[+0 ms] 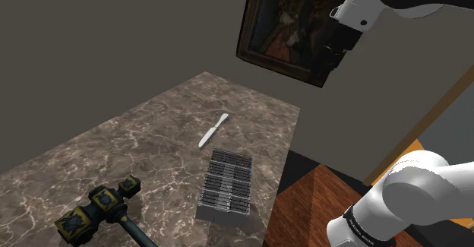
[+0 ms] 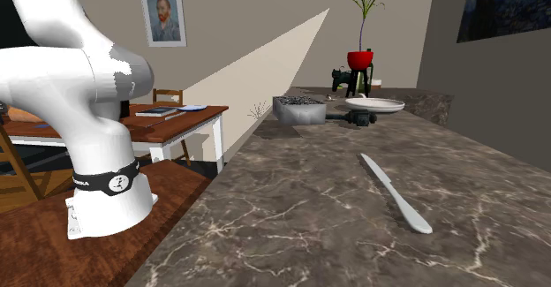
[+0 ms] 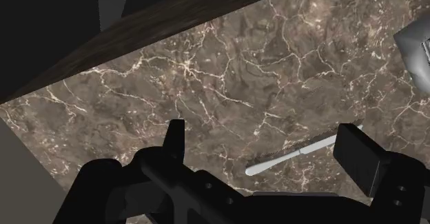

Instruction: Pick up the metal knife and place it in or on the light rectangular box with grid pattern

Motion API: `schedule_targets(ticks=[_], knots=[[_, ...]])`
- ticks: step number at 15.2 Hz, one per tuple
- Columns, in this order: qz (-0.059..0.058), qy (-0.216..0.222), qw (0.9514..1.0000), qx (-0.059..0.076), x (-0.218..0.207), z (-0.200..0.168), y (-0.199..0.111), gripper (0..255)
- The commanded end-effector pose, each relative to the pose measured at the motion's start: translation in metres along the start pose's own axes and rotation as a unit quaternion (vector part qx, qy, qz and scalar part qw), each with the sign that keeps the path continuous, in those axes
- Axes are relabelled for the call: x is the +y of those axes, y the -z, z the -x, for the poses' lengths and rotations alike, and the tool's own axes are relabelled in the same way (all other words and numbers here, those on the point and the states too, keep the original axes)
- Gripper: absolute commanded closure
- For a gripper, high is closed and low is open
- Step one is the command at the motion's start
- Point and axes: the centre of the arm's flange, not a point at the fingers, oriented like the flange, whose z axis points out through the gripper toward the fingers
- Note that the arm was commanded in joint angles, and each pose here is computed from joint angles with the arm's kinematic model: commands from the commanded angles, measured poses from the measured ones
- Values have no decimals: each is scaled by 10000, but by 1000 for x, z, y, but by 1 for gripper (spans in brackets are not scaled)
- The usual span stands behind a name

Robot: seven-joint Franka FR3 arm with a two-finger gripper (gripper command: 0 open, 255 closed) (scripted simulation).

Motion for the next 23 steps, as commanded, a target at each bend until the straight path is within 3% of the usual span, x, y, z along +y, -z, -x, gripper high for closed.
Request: schedule_targets(ticks=[1, 6, 9, 12, 17, 20, 23], knots=[[0, 0, 10000, 0, 0, 0, 0, 0], [239, -940, 9952, -120, -57, -24, -39, 0], [381, -1501, 9878, -192, -87, -44, -64, 0], [523, -2056, 9769, -262, -115, -66, -90, 0], [754, -2964, 9513, -378, -153, -108, -135, 0], [889, -3497, 9316, -446, -170, -136, -164, 0], [1021, -4017, 9086, -513, -184, -165, -193, 0]])
